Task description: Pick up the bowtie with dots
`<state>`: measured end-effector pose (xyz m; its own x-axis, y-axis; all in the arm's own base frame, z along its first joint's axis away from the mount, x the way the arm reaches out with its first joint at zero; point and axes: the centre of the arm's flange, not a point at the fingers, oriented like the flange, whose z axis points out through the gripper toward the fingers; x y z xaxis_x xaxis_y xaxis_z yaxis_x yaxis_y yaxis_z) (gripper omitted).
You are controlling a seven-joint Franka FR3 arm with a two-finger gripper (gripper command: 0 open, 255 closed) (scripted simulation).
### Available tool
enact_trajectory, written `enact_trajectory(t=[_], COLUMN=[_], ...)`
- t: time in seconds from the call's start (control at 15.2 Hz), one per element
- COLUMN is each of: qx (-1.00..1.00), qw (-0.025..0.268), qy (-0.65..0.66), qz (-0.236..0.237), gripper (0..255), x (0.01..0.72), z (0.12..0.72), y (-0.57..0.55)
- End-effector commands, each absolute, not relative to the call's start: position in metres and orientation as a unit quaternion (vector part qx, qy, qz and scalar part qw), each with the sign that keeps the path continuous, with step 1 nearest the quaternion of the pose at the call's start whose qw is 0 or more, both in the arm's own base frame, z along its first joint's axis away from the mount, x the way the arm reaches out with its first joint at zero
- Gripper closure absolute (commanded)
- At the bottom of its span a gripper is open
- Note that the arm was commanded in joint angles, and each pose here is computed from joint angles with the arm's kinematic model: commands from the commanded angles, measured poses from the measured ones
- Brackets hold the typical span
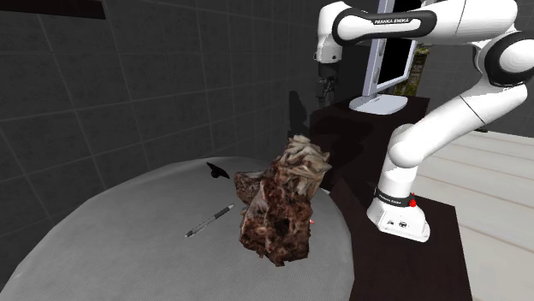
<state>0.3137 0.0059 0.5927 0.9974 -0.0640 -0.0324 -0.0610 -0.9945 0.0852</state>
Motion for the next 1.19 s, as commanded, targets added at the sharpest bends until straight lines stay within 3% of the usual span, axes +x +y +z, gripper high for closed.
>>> enact_trajectory(t=[0.0,1.12], qx=[0.998,0.998], qw=[0.042,0.039], qy=[-0.031,-0.039], qz=[-0.018,-0.021], gripper=[0,0], x=[0.314,0.391], z=[0.593,0.54], y=[0.006,0.209])
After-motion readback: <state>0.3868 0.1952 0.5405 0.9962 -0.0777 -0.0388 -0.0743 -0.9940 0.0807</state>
